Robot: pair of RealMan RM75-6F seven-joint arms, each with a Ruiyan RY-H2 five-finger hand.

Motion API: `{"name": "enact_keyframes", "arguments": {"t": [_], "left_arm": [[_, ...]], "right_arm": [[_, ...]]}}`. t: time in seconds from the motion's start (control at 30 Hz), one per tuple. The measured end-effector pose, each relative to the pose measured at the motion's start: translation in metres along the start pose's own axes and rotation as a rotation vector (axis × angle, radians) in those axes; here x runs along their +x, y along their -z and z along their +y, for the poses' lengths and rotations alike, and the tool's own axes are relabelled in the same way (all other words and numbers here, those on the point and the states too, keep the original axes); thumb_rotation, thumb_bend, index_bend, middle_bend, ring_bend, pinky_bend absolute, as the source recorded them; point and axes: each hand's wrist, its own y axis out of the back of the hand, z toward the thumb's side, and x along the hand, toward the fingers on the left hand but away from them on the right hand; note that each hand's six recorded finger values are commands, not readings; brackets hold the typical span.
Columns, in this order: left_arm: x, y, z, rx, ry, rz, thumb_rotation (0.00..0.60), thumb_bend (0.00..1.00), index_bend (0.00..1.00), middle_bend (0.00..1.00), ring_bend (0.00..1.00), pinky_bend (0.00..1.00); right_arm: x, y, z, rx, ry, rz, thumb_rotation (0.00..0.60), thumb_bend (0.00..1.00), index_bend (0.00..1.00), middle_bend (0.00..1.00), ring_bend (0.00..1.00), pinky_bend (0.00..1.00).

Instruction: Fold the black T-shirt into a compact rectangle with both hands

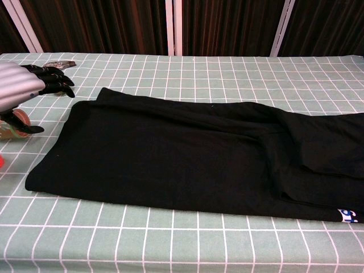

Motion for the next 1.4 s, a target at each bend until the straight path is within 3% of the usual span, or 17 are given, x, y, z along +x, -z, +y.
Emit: {"name": "enact_keyframes", "arguments": {"t": [0.6, 1.1, 1.4], "left_arm": [[0.027, -0.020, -0.011, 0.030, 0.054, -0.076, 0.600, 0.16, 0.20, 0.11, 0.06, 0.18], [0.040, -0.041, -0.004, -0.085, 0.031, -0.124, 0.600, 0.15, 0.21, 0.11, 0.06, 0.18], [0.040, -0.048, -0.002, -0.151, 0.001, -0.165, 0.600, 0.14, 0.29, 0.11, 0.06, 0.18]], "right_arm": [[0.007, 0.012, -0.017, -0.018, -0.033, -0.044, 0.600, 0.27, 0.15, 0.17, 0.07, 0.23], [0.013, 0.016, -0.026, -0.019, -0.042, -0.070, 0.600, 0.27, 0.15, 0.17, 0.07, 0.23], [0.014, 0.016, -0.031, -0.015, -0.049, -0.077, 0.600, 0.28, 0.15, 0.17, 0.07, 0.23]]}}
